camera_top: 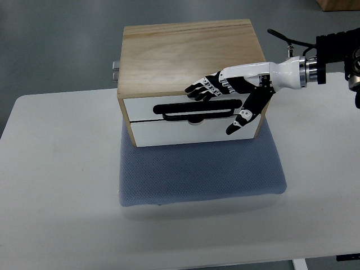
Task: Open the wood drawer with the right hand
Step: 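Reach the right hand over the upper drawer and hook its black handle, then pull the upper drawer handle toward the robot with the right hand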
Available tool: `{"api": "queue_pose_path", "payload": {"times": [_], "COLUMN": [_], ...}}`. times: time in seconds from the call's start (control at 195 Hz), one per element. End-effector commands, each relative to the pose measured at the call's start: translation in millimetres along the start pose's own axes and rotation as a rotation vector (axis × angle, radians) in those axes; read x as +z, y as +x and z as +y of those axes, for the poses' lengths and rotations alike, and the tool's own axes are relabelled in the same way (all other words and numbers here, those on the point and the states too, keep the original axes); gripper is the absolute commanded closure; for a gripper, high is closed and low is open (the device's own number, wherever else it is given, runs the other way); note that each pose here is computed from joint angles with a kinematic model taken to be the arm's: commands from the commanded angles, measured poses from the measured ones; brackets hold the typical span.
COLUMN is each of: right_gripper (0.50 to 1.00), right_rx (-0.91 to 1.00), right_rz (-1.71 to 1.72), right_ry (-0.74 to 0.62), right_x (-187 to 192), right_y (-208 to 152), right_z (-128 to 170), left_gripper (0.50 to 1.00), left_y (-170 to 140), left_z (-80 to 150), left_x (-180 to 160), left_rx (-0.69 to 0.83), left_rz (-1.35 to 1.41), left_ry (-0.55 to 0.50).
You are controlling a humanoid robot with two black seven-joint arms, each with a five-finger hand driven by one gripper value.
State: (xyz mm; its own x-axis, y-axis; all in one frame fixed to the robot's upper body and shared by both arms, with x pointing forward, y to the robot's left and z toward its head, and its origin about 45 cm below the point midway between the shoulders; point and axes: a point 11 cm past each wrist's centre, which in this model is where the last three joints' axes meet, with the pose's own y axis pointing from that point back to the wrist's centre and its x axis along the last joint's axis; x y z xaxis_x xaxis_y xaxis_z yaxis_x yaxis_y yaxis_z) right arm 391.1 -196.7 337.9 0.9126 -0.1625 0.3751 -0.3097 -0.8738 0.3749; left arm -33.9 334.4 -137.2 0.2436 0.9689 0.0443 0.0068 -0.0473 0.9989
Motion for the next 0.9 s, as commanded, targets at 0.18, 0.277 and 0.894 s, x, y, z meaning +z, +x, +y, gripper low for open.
{"api": "queue_pose_path", "payload": {"times": [0.18,0.277,0.894], "right_gripper": [0.548,0.548,0.548], "right_rx": [-0.011,0.000,-0.006], "right_rz": [0.000,-0.005,-0.011], "right_ry": [-0.029,-0.043,-0.083], "right_x": [13,19,41], "right_y": [-5,-3,-15], "right_z": [-3,-2,-9], "left_gripper": [0.500,0.500,0.500], "left_y": [0,0,0], "left_z": [0,0,0], "left_x": [-1,0,0], "left_rx": [0.000,0.000,0.000], "left_rz": [0.000,0.000,0.000], "left_ry": [0.001,0.000,0.000]}}
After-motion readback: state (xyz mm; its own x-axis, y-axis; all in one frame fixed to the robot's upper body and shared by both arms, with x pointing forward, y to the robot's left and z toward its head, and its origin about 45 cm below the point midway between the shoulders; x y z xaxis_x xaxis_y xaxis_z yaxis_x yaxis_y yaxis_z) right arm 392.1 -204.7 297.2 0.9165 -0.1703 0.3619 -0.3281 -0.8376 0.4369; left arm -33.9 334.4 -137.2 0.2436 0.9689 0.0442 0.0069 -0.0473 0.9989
